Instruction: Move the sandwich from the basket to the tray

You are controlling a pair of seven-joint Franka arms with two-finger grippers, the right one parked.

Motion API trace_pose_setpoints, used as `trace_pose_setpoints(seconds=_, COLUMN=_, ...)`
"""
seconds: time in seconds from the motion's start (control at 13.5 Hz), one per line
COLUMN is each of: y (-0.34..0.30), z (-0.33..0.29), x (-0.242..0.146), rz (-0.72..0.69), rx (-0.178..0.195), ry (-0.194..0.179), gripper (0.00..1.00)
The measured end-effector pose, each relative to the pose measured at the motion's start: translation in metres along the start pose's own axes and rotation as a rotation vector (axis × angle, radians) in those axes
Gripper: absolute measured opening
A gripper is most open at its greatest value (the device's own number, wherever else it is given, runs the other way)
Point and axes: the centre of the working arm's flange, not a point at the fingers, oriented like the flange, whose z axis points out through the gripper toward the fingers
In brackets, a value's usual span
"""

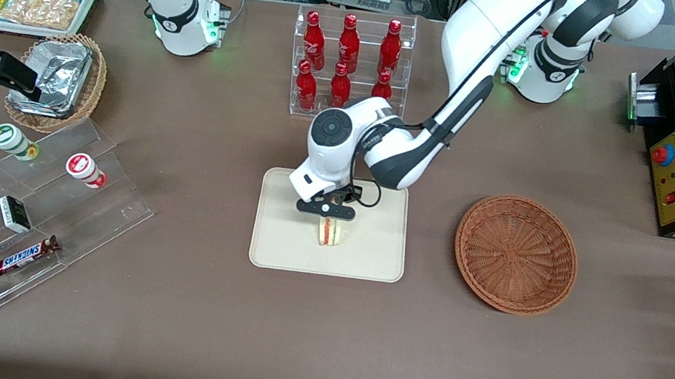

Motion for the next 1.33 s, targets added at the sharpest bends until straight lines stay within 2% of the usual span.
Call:
trace_pose_setpoints(seconds=0.3, y=-0.002, z=-0.032, x=0.012, rz=-0.016, rx=-0.011, ry=0.026, gripper=0.72)
trace_pose_setpoints(seconds=0.52, y=-0.033, z=-0.120, x=0.037, rz=-0.130, rx=-0.025, ry=0.069, gripper=1.00)
trace_pose_setpoints(seconds=0.67, y=-0.082, z=-0.189, x=0.058, rz=-0.230, rx=-0.020, ry=0.088, gripper=1.00)
trace_pose_setpoints(seconds=1.04, y=-0.231, z=-0.304, x=0.084, rz=-0.424, rx=0.036, ry=0.078, gripper=1.00)
trace_pose_setpoints(seconds=1.33, y=-0.328, z=-0.337, x=0.079, rz=-0.358, rx=0.073, ry=0.052, gripper=1.00)
